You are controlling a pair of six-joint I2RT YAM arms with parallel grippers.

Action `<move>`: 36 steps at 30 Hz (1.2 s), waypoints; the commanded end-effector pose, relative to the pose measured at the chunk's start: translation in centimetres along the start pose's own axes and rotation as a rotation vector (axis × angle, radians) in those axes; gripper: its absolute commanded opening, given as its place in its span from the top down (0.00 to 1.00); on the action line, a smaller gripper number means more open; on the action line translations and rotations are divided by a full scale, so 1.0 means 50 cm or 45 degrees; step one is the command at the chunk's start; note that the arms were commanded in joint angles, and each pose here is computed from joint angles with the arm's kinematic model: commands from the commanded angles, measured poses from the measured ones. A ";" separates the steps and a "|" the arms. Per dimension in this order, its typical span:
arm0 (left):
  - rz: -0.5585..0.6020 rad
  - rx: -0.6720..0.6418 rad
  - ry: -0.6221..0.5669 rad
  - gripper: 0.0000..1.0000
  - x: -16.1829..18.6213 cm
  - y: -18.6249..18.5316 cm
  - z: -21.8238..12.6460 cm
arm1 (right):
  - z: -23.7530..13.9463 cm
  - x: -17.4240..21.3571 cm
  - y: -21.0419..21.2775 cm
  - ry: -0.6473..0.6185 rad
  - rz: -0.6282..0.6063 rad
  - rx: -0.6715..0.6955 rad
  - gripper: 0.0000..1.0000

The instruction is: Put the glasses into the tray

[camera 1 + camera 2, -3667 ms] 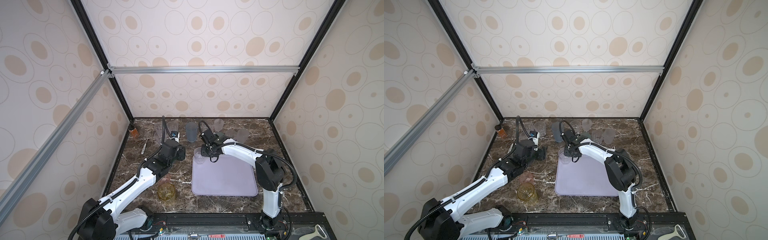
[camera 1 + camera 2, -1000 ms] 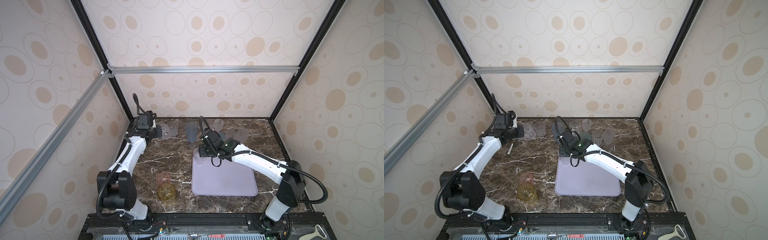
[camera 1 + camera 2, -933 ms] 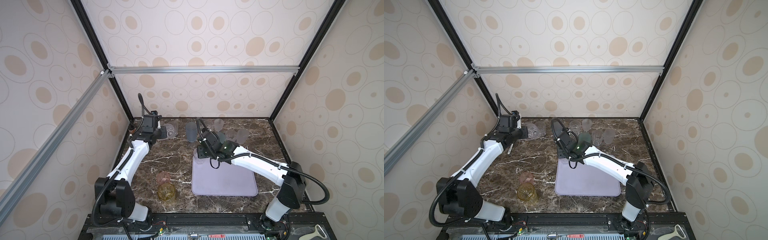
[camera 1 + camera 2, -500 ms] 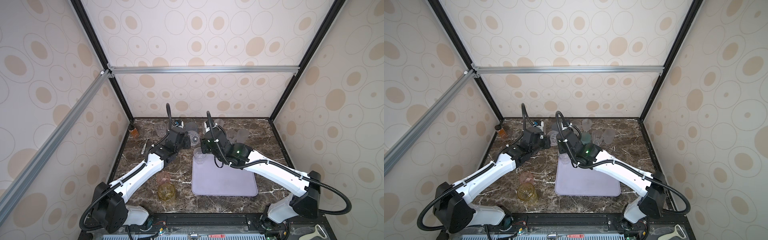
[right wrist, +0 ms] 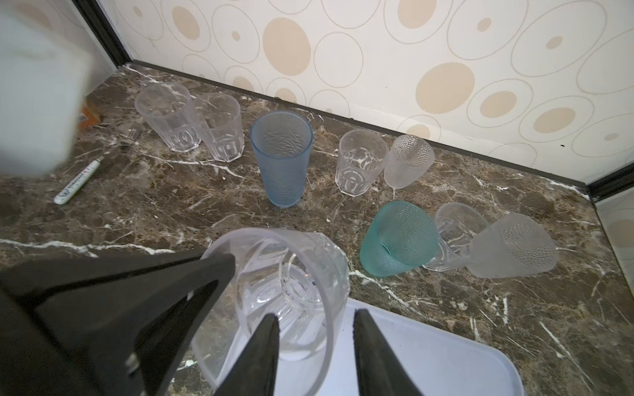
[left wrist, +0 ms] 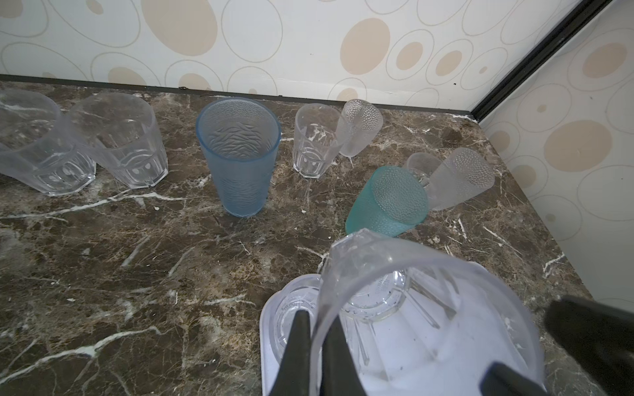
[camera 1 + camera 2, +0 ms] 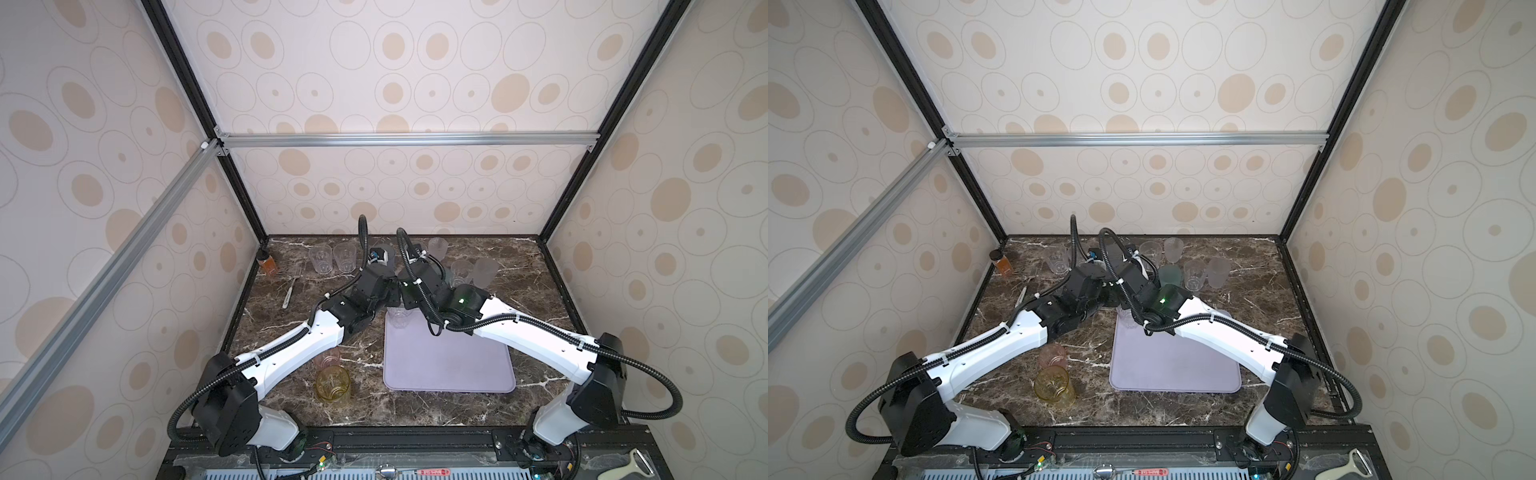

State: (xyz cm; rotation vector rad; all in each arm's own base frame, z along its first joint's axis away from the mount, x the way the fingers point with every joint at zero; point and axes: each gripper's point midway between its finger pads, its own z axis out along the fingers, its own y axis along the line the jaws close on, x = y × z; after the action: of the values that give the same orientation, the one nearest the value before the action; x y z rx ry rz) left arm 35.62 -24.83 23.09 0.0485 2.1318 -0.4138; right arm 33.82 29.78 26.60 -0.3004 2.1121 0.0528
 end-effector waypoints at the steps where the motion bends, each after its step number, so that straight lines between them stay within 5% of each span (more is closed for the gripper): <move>1: -0.083 0.069 -0.115 1.00 -0.068 -0.044 -0.023 | 0.012 0.004 -0.025 0.009 -0.010 0.080 0.66; 11: -0.085 0.149 -0.117 0.99 -0.086 -0.092 -0.038 | 0.038 0.027 -0.058 0.045 -0.016 0.179 0.86; 17: -0.103 0.263 -0.107 0.83 -0.102 -0.138 -0.049 | 0.038 0.026 -0.095 0.056 0.039 0.226 0.93; 26: -0.129 0.360 -0.183 0.71 -0.134 -0.153 -0.091 | 0.035 0.041 -0.150 0.112 0.109 0.237 0.97; 36: 0.167 0.049 -0.281 0.57 -0.060 -0.025 -0.072 | 0.017 0.184 -0.224 0.600 0.350 -0.001 0.96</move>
State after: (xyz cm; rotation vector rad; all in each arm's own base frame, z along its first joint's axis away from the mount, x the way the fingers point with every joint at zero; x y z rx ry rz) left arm 33.98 -25.88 28.54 0.1212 1.9364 -0.4971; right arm 35.74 16.52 20.82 0.0082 2.4468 0.0017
